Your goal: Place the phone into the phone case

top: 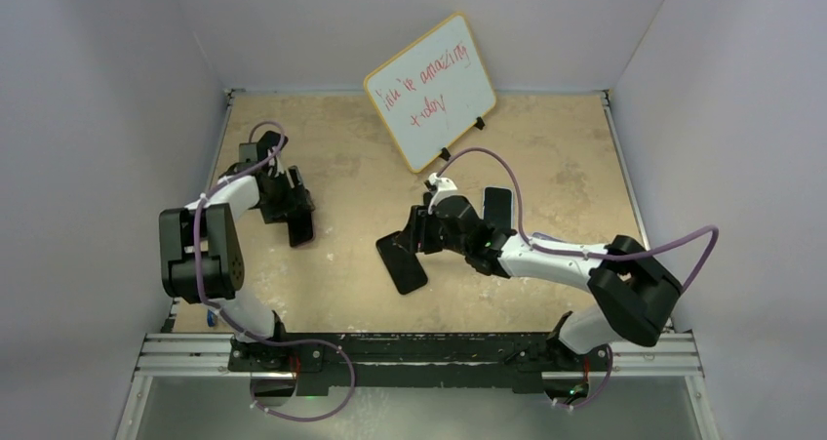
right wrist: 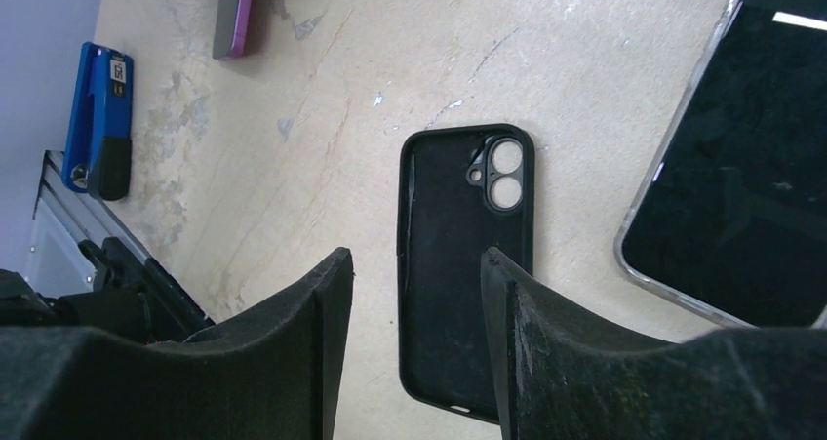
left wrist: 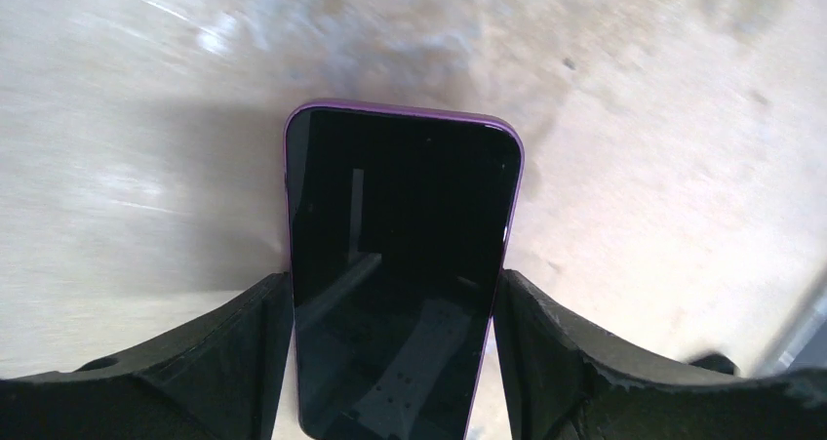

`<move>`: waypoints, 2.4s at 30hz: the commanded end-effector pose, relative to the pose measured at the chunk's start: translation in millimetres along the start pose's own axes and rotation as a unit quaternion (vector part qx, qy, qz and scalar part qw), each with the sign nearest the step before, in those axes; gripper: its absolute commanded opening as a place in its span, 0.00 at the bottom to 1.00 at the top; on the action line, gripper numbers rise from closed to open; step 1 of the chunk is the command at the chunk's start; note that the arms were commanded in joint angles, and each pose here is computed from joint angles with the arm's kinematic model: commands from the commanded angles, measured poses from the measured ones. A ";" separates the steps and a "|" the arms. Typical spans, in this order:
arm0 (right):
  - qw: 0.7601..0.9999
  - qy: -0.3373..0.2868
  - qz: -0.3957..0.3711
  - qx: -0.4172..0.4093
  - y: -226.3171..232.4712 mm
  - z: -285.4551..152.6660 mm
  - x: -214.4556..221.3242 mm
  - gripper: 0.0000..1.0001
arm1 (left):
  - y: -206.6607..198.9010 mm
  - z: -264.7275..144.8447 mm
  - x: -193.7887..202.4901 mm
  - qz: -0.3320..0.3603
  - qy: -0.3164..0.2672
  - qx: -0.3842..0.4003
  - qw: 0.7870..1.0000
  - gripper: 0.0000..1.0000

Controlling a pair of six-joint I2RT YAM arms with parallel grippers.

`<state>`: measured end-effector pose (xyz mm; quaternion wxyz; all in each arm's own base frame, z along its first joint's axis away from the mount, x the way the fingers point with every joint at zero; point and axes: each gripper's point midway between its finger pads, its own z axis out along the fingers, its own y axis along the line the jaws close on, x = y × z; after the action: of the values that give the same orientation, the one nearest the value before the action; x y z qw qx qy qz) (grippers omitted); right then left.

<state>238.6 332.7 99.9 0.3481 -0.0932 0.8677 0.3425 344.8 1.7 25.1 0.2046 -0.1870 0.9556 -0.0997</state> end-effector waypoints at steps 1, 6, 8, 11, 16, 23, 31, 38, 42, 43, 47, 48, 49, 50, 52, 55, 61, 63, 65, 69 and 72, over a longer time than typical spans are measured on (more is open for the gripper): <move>0.999 -0.026 0.031 -0.026 27.8 8.2 -15.0 0.52 | -37.7 -2.2 45.0 -0.057 0.055 0.120 0.990 0.45; 0.997 -0.044 0.053 -0.046 49.0 25.0 -13.0 0.53 | -53.1 -5.5 70.0 -0.092 0.069 0.181 0.977 0.44; 0.996 -0.041 0.059 -0.047 56.7 34.9 -10.7 0.53 | -57.9 -7.2 79.4 -0.104 0.073 0.202 0.971 0.43; 0.996 -0.029 0.067 -0.057 71.4 50.6 -7.2 0.53 | -60.1 -9.7 91.3 -0.115 0.077 0.217 0.966 0.43; 0.996 -0.026 0.061 -0.061 90.4 72.9 -2.8 0.53 | -58.8 -11.5 100.7 -0.115 0.077 0.222 0.965 0.43; 0.998 -0.011 0.055 -0.029 92.4 108.1 1.4 0.52 | -61.7 -11.1 106.0 -0.115 0.087 0.236 0.961 0.43; 0.999 0.002 0.043 -0.006 83.2 126.4 11.4 0.25 | -64.8 -12.5 106.3 -0.115 0.090 0.247 0.958 0.43; 0.999 0.014 0.028 -0.012 81.3 117.8 17.1 0.00 | -76.3 -27.3 100.3 -0.100 0.085 0.280 0.951 0.66; 1.000 0.012 -0.001 -0.020 80.9 104.5 14.3 0.00 | -87.2 -45.6 91.3 -0.057 0.084 0.310 0.945 0.82; 1.000 0.014 -0.007 -0.023 80.5 100.6 15.5 0.00 | -89.7 -50.4 88.7 -0.046 0.082 0.316 0.944 0.83; 0.999 0.019 -0.018 -0.047 84.9 78.8 14.4 0.00 | -103.1 -73.8 79.1 -0.018 0.071 0.349 0.934 0.86; 0.998 0.017 -0.022 -0.052 86.1 73.0 13.7 0.00 | -106.3 -80.1 76.0 -0.013 0.064 0.356 0.932 0.90; 0.998 0.018 -0.023 -0.050 84.6 68.1 12.9 0.00 | -108.6 -85.9 73.0 -0.008 0.057 0.358 0.932 0.92; 0.998 0.021 -0.026 -0.047 82.4 63.3 13.7 0.00 | -110.5 -91.2 69.9 -0.002 0.049 0.358 0.932 0.93; 0.998 0.025 -0.030 -0.049 80.8 52.9 13.2 0.00 | -113.8 -101.3 63.6 0.006 0.031 0.356 0.934 0.94; 0.997 0.027 -0.030 -0.061 77.1 31.5 13.1 0.00 | -119.7 -109.1 61.3 0.010 0.022 0.363 0.931 0.94; 0.997 0.040 -0.016 -0.068 53.0 -6.9 12.5 0.00 | -135.2 -99.0 82.7 0.022 0.050 0.375 0.926 0.90; 0.997 0.048 -0.010 -0.063 40.6 -14.8 14.9 0.00 | -144.1 -93.1 95.9 0.033 0.065 0.374 0.925 0.88; 0.997 0.048 -0.002 -0.059 30.4 -21.5 14.4 0.00 | -152.1 -88.3 105.2 0.035 0.075 0.374 0.924 0.86; 0.998 0.046 -0.007 -0.050 19.4 -29.5 12.8 0.00 | -162.6 -82.0 115.3 0.027 0.075 0.383 0.920 0.80; 0.998 0.042 0.003 -0.051 14.3 -29.8 11.6 0.00 | -161.9 -75.3 117.0 0.025 0.071 0.372 0.925 0.77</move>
<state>206.5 319.9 94.3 0.2887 -0.1140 0.8840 0.3497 248.8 -180.7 92.0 0.1589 -0.0586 0.8734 -0.4566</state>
